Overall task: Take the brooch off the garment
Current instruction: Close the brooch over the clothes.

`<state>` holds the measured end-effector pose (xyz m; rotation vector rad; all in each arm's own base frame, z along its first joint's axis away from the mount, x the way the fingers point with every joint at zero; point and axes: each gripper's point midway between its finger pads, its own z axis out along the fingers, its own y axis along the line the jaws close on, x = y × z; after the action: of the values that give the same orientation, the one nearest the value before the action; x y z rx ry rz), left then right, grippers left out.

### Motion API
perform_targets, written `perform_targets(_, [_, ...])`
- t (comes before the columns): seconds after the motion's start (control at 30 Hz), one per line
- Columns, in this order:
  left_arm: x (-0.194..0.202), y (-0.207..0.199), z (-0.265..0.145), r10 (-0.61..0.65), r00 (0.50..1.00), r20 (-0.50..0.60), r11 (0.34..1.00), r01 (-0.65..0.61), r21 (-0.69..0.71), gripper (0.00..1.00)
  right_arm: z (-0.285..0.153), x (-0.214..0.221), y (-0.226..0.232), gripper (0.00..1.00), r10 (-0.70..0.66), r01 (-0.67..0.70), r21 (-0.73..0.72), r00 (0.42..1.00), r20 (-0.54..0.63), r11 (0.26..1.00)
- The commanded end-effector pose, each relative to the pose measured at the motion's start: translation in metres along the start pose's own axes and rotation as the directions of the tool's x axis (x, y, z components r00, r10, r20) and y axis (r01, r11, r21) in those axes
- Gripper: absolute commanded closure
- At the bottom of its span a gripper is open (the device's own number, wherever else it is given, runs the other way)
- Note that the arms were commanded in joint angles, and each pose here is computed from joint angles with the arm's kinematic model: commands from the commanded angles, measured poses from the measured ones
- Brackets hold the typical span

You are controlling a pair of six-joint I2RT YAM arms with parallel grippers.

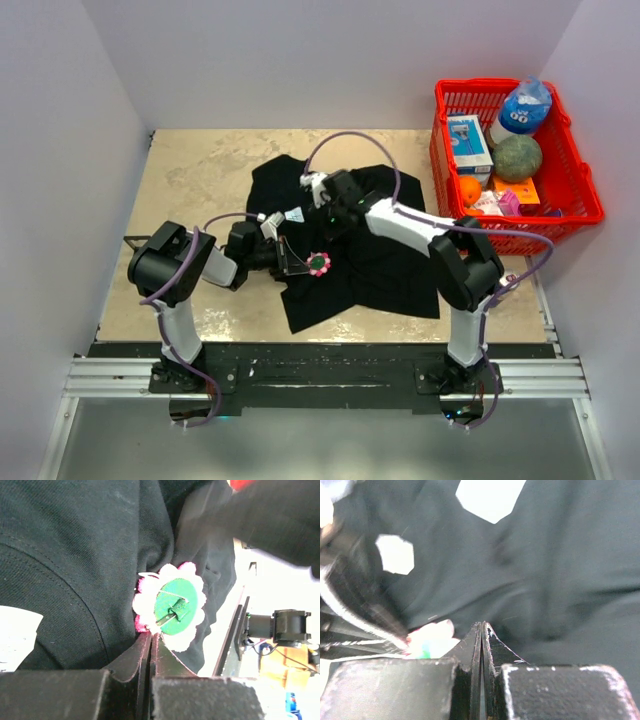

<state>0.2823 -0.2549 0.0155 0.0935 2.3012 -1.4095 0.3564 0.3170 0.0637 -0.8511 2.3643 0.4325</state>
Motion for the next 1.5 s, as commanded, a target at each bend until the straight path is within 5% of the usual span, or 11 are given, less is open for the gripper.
perform_targets(0.0, [-0.002,0.045,-0.009,0.043,0.998,0.049,0.981,-0.033,-0.192,1.0,-0.032,-0.05,-0.008,1.0,-0.028,0.046,-0.152,0.993,0.113,0.987])
perform_targets(0.2, [-0.001,0.044,-0.009,0.042,0.998,0.053,0.982,-0.032,-0.184,1.0,-0.039,-0.024,0.016,0.97,-0.048,0.058,-0.315,0.998,0.042,0.947])
perform_targets(0.43, [-0.001,0.042,-0.009,0.042,0.998,0.051,0.984,-0.033,-0.174,1.0,-0.044,0.011,0.066,0.71,-0.173,0.184,-0.477,0.983,0.067,0.859])
perform_targets(0.63, [0.0,0.041,-0.009,0.04,0.998,0.051,0.985,-0.031,-0.171,1.0,-0.04,0.026,0.08,0.67,-0.244,0.236,-0.514,0.968,0.054,0.825])
perform_targets(0.93, [0.0,0.039,-0.009,0.033,0.998,0.053,0.987,-0.025,-0.159,1.0,-0.016,0.03,0.063,0.74,-0.34,0.33,-0.326,0.94,0.028,0.886])
perform_targets(1.27, [0.001,0.04,-0.008,0.021,0.999,0.047,0.987,-0.013,-0.16,0.99,-0.048,-0.002,0.041,0.72,-0.455,0.482,-0.115,0.867,0.2,0.868])
perform_targets(1.47, [0.0,0.037,-0.008,0.026,0.999,0.045,0.989,-0.019,-0.15,0.78,-0.042,0.001,0.054,0.61,-0.501,0.55,-0.161,0.824,0.263,0.819])
